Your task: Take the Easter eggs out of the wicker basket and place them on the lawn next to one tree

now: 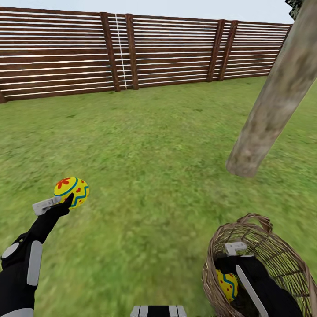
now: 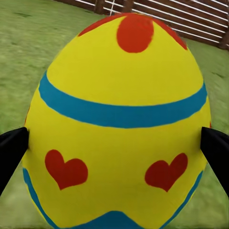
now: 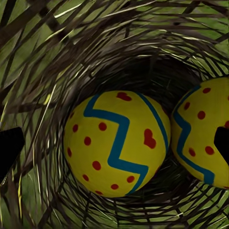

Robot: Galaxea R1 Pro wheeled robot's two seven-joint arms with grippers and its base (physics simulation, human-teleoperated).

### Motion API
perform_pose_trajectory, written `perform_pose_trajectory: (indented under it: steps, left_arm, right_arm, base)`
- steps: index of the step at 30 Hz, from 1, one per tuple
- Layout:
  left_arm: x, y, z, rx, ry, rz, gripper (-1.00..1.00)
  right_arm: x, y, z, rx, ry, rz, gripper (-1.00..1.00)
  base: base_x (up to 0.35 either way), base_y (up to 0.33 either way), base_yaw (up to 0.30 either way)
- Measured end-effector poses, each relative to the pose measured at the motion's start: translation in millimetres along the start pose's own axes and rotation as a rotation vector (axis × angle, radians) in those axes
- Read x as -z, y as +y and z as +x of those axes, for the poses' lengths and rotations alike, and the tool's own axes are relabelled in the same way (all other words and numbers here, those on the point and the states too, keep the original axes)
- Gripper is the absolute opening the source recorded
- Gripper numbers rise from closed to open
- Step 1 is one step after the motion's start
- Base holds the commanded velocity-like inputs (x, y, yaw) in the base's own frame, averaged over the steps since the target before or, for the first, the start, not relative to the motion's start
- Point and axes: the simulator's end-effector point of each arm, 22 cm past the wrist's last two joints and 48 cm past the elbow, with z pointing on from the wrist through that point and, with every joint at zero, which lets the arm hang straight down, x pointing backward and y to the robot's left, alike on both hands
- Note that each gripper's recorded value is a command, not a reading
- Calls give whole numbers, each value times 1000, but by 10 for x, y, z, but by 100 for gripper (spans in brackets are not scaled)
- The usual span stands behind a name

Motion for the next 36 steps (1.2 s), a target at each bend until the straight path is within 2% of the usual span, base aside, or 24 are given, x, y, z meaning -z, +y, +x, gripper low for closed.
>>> perform_pose_trajectory:
  steps: [15,36]
  left_arm:
    - [-52,48,308,2,49,-8,-100]
    - [-49,70,473,18,81,-17,-100]
  right_arm:
    - [-152,18,146,5,40,-2,100]
    - [-153,-86,152,-7,41,8,100]
  base:
    - [0,0,0]
    - [0,0,0]
